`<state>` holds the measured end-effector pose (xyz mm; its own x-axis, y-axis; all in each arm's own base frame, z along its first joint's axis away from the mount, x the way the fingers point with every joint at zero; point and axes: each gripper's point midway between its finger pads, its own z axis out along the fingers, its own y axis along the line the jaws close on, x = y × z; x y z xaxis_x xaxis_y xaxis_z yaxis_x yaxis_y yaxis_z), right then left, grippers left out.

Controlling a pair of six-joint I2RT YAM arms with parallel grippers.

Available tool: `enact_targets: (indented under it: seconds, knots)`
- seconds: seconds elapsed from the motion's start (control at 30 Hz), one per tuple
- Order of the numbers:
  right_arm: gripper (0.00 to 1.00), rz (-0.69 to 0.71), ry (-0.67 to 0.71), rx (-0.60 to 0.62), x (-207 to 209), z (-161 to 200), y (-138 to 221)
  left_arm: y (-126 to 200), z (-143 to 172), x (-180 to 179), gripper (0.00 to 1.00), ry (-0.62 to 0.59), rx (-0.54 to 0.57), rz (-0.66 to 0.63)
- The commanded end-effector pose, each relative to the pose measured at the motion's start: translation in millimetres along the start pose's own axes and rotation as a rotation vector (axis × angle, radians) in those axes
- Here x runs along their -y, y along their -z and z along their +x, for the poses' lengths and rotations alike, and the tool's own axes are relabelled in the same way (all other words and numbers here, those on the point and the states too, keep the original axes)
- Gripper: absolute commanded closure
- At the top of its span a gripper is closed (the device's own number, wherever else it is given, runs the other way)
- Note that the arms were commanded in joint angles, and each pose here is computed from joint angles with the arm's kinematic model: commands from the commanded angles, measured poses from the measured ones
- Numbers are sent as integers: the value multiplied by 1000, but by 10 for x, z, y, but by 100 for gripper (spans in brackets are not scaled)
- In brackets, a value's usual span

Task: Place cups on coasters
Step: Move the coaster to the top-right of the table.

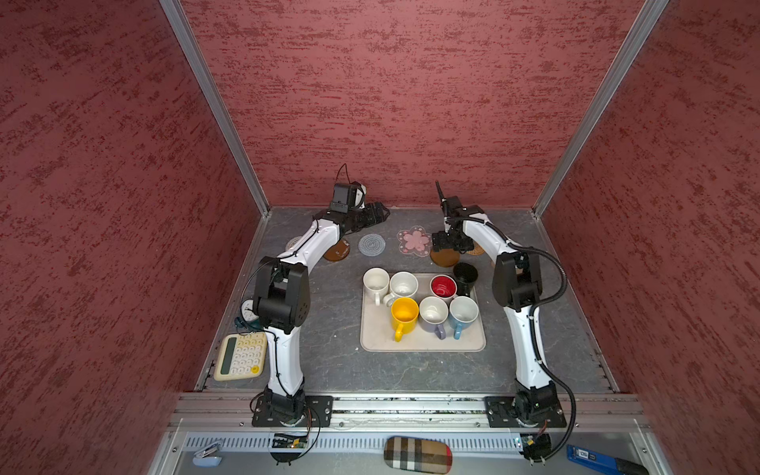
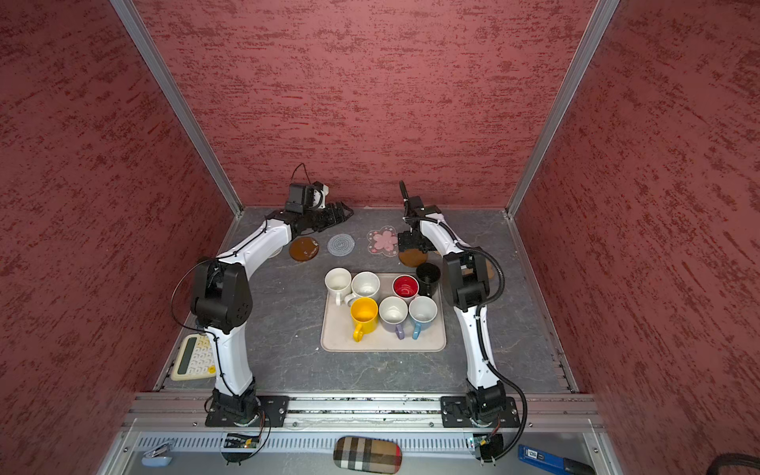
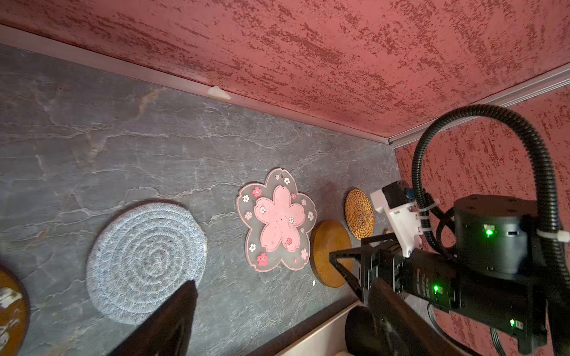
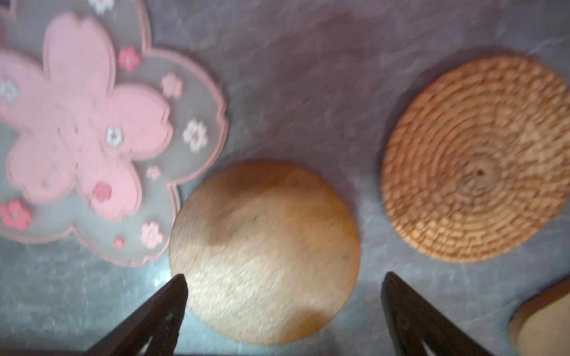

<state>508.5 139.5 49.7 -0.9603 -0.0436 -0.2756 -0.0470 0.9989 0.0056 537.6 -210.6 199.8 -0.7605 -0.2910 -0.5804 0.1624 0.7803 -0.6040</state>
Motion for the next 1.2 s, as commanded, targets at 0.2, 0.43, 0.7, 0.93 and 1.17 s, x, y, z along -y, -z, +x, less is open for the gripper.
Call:
enact_targets:
  seconds: [0.2, 0.43, 0.7, 0.93, 1.17]
  knots:
    - [1, 1, 42, 34, -121, 35, 36, 182, -87, 127, 12, -17, 38, 13]
    - [1, 93, 47, 33, -7, -11, -121, 212, -42, 119, 12, -18, 36, 3]
    - [1, 144, 61, 45, 76, -136, -173, 246, 10, 165, 12, -38, 31, -8]
    - [2, 173, 58, 57, 189, -243, -152, 207, 73, 139, 12, -31, 17, -14]
    - [9, 173, 35, 59, 322, -328, -189, 195, 76, 169, 12, -41, 10, -22]
